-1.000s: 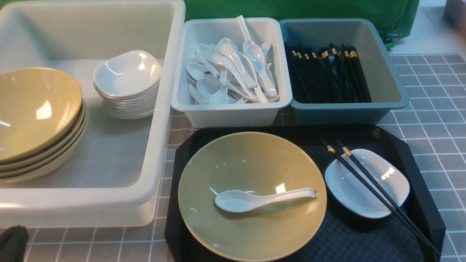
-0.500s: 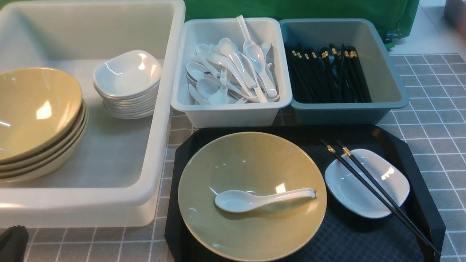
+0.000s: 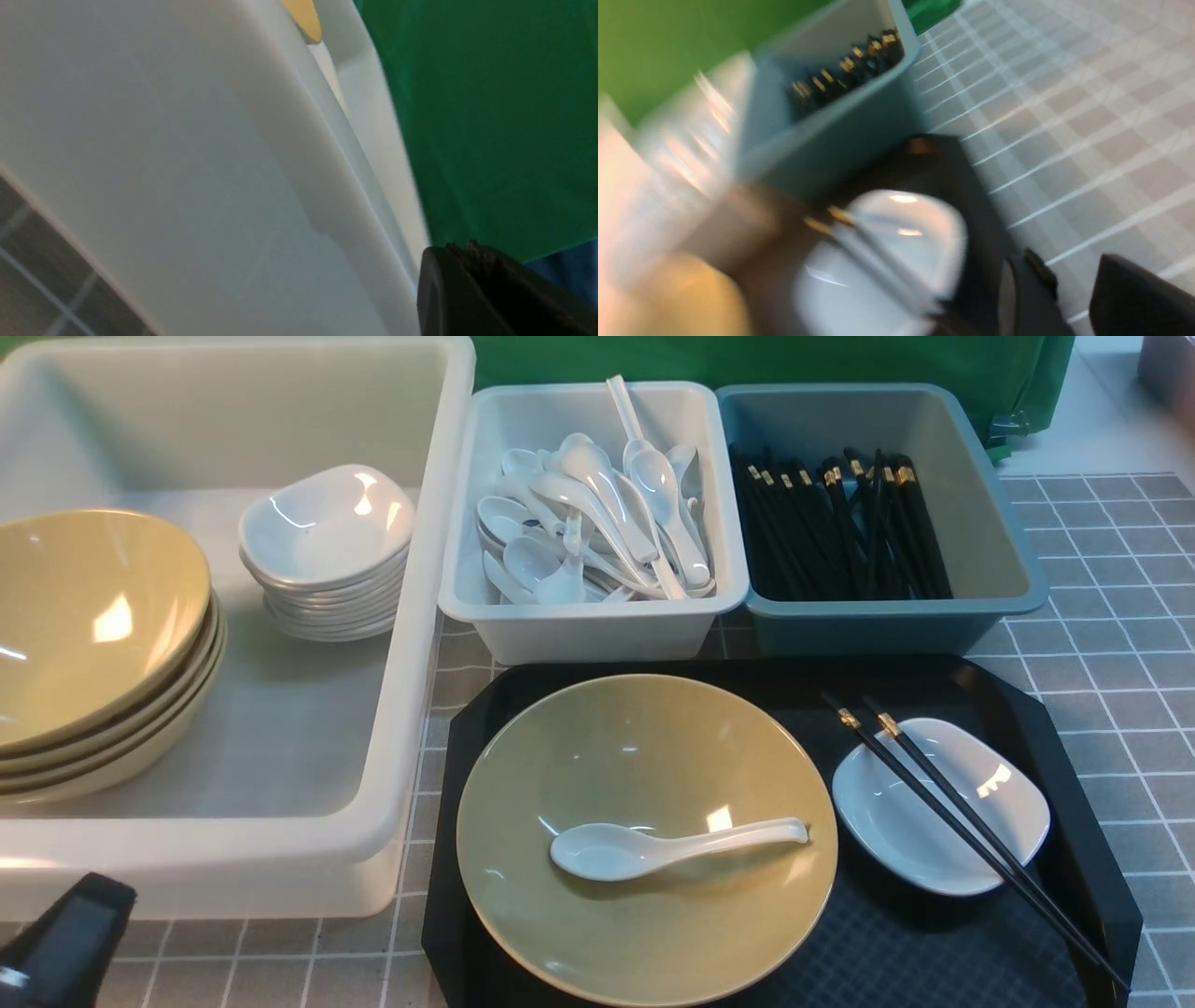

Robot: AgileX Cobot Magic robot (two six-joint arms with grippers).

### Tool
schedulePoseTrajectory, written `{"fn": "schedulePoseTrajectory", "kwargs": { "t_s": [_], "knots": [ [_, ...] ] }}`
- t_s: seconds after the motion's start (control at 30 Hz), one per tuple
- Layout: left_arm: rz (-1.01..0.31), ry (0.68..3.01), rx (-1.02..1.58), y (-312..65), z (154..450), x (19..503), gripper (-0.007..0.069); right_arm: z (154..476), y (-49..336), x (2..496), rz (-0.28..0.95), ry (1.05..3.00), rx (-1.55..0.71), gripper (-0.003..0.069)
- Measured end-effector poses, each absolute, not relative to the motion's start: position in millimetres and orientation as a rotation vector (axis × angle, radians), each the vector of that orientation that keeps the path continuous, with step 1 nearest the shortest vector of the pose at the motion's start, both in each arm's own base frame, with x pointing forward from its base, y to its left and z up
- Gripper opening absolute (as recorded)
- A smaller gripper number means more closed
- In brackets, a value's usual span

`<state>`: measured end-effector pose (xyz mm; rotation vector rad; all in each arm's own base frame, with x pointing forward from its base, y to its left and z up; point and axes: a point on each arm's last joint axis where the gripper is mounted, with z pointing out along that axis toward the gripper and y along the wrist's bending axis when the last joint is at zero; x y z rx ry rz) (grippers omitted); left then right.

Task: On grey table put chopsticks spoon bowls plates into blue grey white boxes.
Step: 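Move the grippers toward the tableware on the black tray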

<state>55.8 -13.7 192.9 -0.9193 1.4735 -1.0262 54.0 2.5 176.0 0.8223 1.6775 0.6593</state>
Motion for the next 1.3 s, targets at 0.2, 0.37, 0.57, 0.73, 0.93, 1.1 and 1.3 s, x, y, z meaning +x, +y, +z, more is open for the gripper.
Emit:
{"fn": "schedulePoseTrajectory", "kwargs": {
  "t_s": [0.2,0.37,0.57,0.73,0.93,1.1,1.3],
  "knots": [
    [-1.124,1.410,-0.996,-13.8,195.6,55.9,-0.0008,176.2,4.0,54.1,0.871,1.579,1.063,0.0238],
    [-1.115,1.435,-0.967,-15.3,195.0,55.7,-0.0008,176.4,3.8,54.1,0.809,1.611,0.983,0.0238],
    [-0.898,1.502,-0.567,-22.1,234.9,46.9,-0.0008,178.8,7.5,53.0,0.711,1.710,0.787,0.0238],
    [-0.617,1.602,-0.238,-25.7,294.9,45.4,-0.0008,240.8,13.2,47.4,0.530,1.715,0.341,0.0172],
    [-0.309,1.998,0.023,-21.0,341.1,76.4,-0.0008,311.9,20.4,78.7,0.285,1.963,-0.059,0.0036],
    [-0.167,2.256,0.141,-13.7,355.0,95.1,-0.0008,338.4,27.3,109.3,0.225,2.227,-0.331,0.0034],
    [-0.209,2.450,0.410,-32.3,353.8,123.9,-0.0008,349.1,45.4,157.2,0.198,2.446,-0.703,0.0034]
  ]
}}
